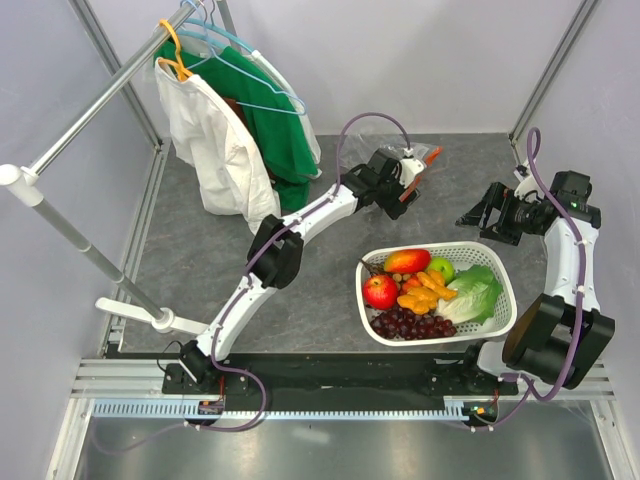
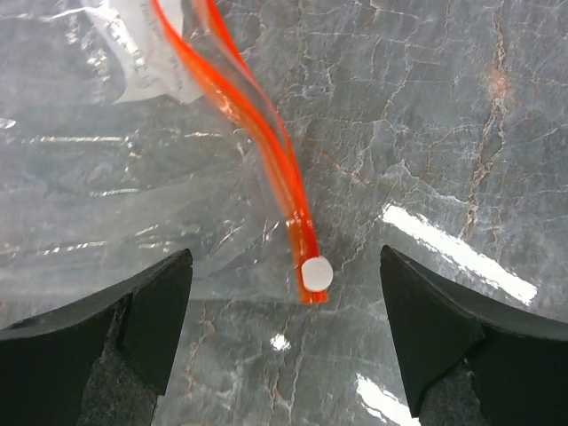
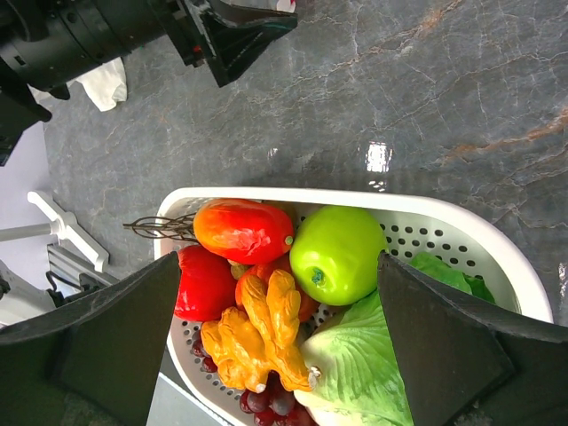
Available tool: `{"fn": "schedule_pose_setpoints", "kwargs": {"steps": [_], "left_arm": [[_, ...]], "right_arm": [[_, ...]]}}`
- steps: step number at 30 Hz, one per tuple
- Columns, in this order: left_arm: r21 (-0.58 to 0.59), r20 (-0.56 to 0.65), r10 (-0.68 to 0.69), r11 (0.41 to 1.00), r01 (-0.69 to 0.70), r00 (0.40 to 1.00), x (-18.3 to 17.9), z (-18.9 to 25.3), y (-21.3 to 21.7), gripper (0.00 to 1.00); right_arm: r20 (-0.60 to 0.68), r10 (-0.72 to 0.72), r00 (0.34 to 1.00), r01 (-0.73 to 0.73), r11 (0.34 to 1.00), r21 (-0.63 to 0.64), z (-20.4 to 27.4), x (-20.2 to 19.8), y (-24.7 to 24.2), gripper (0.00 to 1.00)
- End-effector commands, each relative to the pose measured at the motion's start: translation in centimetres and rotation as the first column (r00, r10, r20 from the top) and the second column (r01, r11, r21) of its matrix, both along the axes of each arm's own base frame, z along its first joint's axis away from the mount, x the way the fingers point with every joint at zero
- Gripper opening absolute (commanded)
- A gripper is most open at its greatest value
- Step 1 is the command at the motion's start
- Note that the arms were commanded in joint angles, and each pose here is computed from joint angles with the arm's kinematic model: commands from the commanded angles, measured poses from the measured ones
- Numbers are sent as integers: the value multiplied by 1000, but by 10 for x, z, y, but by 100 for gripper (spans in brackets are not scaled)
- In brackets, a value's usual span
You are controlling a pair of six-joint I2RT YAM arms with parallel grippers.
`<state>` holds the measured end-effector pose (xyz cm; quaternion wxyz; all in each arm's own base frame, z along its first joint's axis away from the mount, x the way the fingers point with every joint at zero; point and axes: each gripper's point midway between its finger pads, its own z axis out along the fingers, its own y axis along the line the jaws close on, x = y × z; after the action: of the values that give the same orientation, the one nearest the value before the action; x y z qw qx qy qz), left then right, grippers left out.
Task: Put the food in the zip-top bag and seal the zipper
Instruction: Pick up the zipper food storage bag at the center of the board.
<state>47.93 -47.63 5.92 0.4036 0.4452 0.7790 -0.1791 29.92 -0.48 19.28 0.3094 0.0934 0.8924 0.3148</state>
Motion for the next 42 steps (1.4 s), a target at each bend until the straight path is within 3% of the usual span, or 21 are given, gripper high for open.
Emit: {"fn": "schedule_pose_setpoints", "kwargs": {"steps": [1,5,8,12,15,17,20,21,23,27,33,37,42], "left_arm": [[15,109,-59,998,57,992,9,9,-13,91],[31,107,-55,998,52,993,15,5,-4,88],[80,89,-92,993,85,992,9,-5,1,79],[162,54,-139,978,129,989,-1,-21,17,54],[177,1,-152,973,150,988,-9,-30,31,44],[178,-12,-156,972,156,988,-14,-21,37,39],[138,-36,-169,975,172,985,-29,4,41,21],[112,-47,-186,975,190,982,-36,14,39,11],[73,-52,-177,981,181,983,-47,41,43,2],[-10,-76,-167,986,166,983,-68,82,47,2],[-141,-68,-141,981,130,988,-87,154,50,2],[-189,-85,-155,972,137,984,-101,178,48,2],[-210,-83,-185,964,164,979,-117,194,45,2]], "right_arm": [[21,-3,1000,3,1000,-10,4,3,-1,98],[22,-1,1000,1,1000,-6,4,3,0,98],[22,-1,1000,1,1000,-6,4,3,0,98],[24,-2,1000,2,1000,-7,6,3,0,98],[22,-2,1000,2,1000,-6,5,3,0,98],[25,2,1000,-2,1000,-3,6,3,1,98],[26,7,1000,-7,1000,12,7,3,3,98],[22,9,1000,-9,1000,20,6,3,4,98],[19,13,1000,-14,999,40,6,4,5,98],[-3,13,1000,-13,991,134,4,13,11,98],[48,-25,999,13,971,237,29,39,21,91],[175,-99,980,48,961,273,65,59,25,71],[254,-138,957,50,944,325,93,64,38,66]]}}
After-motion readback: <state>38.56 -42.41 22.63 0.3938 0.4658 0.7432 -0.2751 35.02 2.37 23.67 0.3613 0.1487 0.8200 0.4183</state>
